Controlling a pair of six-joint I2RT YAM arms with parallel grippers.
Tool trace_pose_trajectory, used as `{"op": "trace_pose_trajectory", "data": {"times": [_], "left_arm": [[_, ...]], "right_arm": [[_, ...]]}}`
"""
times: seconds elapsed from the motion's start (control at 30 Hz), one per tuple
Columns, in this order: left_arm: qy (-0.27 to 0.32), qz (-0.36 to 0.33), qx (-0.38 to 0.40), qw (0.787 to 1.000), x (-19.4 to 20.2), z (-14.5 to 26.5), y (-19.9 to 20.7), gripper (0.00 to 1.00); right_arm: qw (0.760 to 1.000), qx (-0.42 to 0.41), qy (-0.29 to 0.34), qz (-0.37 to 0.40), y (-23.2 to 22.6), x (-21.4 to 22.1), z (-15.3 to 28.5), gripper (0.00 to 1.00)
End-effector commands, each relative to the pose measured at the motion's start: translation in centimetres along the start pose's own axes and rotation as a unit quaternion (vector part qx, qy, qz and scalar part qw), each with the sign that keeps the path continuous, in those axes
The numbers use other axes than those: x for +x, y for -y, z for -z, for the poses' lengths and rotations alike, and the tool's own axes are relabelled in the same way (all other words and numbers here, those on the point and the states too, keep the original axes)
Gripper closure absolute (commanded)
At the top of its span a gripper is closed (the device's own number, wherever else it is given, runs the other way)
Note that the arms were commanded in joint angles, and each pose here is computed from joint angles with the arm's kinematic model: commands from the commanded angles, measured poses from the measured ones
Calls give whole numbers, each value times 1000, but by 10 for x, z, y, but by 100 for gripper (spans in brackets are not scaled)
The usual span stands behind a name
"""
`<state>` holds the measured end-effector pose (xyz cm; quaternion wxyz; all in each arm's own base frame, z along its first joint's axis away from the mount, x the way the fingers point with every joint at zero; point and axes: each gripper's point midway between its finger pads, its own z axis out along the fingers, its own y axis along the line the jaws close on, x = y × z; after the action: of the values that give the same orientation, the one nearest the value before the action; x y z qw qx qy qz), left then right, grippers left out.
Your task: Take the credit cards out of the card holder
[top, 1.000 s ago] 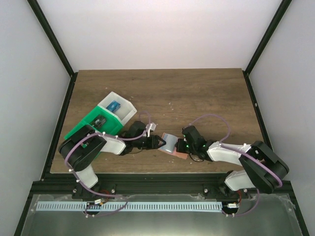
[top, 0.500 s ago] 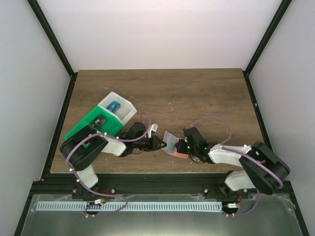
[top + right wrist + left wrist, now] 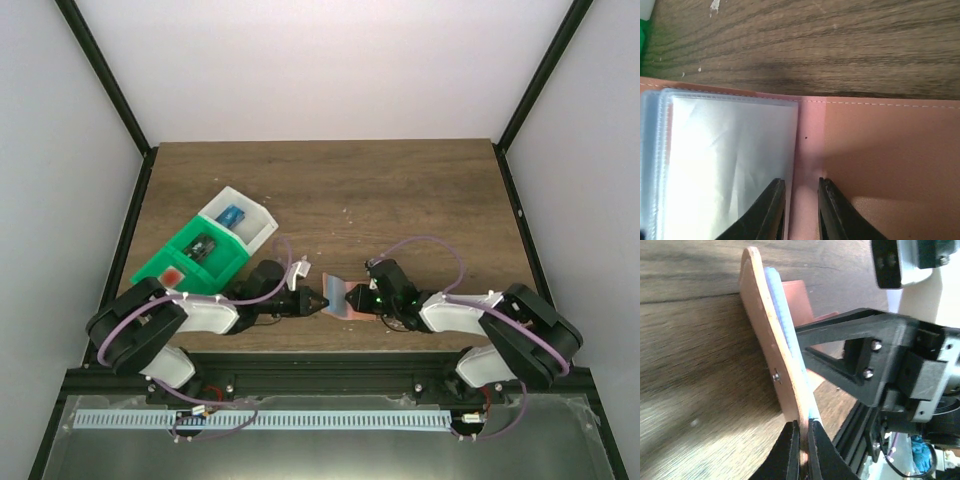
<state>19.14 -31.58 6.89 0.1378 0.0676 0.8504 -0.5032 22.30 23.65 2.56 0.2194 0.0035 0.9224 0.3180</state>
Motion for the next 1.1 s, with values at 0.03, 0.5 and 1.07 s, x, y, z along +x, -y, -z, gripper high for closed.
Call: {"op": "trace_pose_trajectory", "data": {"times": [0.03, 0.5, 1.07], "left_arm": [[24, -2, -6, 1000, 6, 9, -9, 100], [37, -32, -33, 998, 7, 17, -17, 100], [34, -34, -53, 997, 12, 19, -29, 100]], "right_arm": [[1000, -10, -20, 2, -11, 9, -8, 79], [998, -60, -23, 10, -46, 7, 17, 44], [995, -64, -81, 14, -52, 19, -9, 29]]}}
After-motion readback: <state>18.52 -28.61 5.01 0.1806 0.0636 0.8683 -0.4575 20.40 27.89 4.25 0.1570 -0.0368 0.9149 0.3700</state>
